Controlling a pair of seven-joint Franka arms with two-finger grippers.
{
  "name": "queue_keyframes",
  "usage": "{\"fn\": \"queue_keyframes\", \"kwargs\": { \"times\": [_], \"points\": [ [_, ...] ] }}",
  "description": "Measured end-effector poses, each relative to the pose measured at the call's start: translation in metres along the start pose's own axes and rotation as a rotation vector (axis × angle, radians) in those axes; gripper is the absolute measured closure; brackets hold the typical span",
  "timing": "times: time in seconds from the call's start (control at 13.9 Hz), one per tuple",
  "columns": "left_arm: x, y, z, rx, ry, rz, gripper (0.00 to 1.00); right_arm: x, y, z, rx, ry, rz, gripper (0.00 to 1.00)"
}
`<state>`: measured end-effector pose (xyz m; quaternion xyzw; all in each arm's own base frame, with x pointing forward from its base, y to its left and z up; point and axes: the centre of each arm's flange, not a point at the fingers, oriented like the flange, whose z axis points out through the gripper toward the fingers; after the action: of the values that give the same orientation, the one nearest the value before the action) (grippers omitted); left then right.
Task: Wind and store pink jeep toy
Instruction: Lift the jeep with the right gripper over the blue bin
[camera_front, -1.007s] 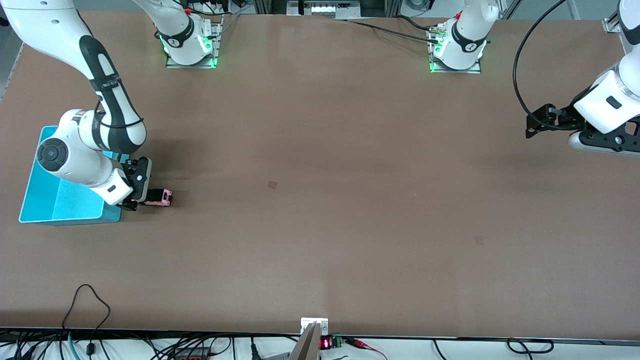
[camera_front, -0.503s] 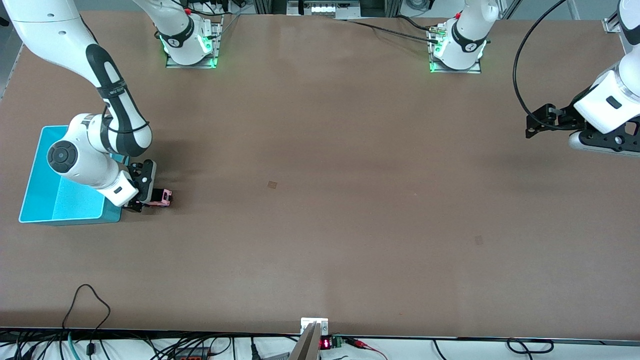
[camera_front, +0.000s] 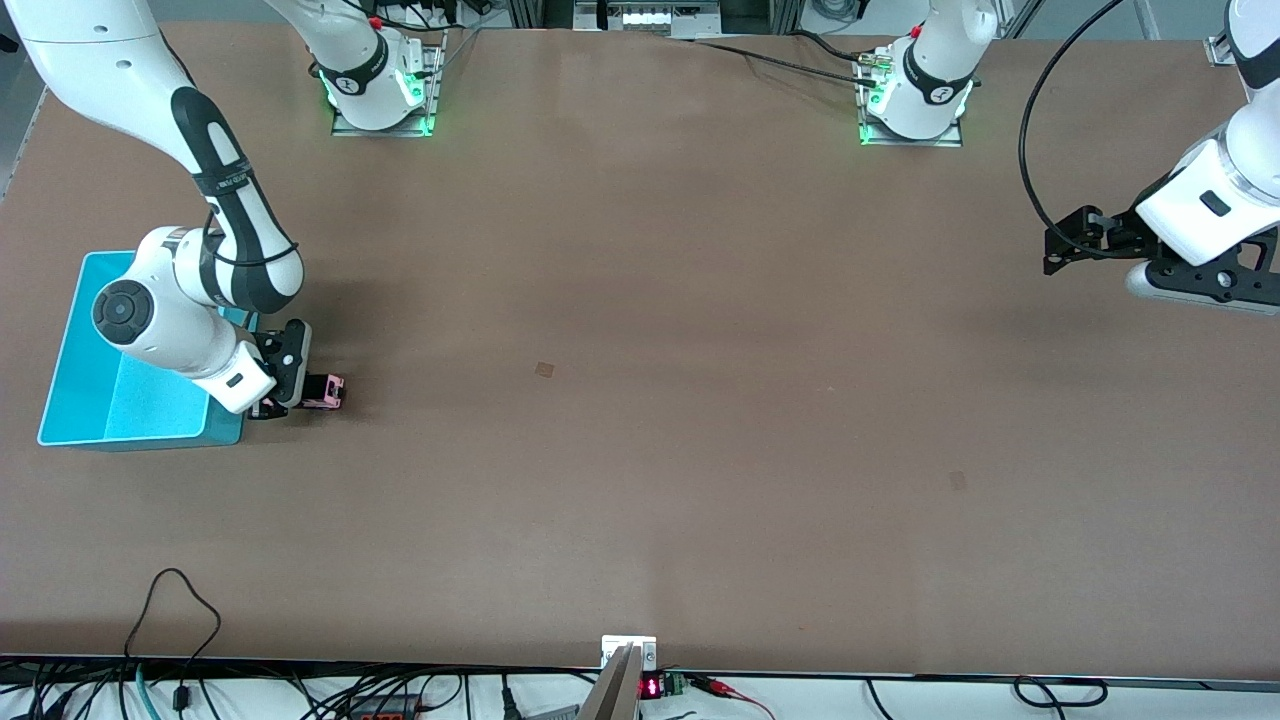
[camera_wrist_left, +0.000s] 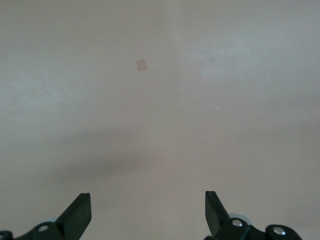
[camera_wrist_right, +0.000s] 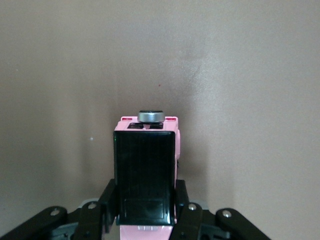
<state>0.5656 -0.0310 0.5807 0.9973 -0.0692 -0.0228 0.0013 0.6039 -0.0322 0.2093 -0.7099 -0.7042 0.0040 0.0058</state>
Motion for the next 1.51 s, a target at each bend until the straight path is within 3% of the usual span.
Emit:
{"fn": "queue_keyframes", "kwargs": {
  "times": [0.36, 1.01, 1.51],
  "points": [
    [0.000, 0.000, 0.000, 0.000, -0.002, 0.000, 0.00, 0.001, 0.010, -0.033, -0.043, 0.005, 0.078, 0.51],
    [-0.001, 0.000, 0.001, -0.001, -0.010, 0.000, 0.00, -0.005, 0.012, -0.129, -0.145, 0.038, 0.535, 0.51],
    [-0.001, 0.000, 0.001, -0.001, -0.013, 0.000, 0.00, -0.097, -0.008, -0.161, -0.150, 0.049, 0.934, 0.51]
  ]
}}
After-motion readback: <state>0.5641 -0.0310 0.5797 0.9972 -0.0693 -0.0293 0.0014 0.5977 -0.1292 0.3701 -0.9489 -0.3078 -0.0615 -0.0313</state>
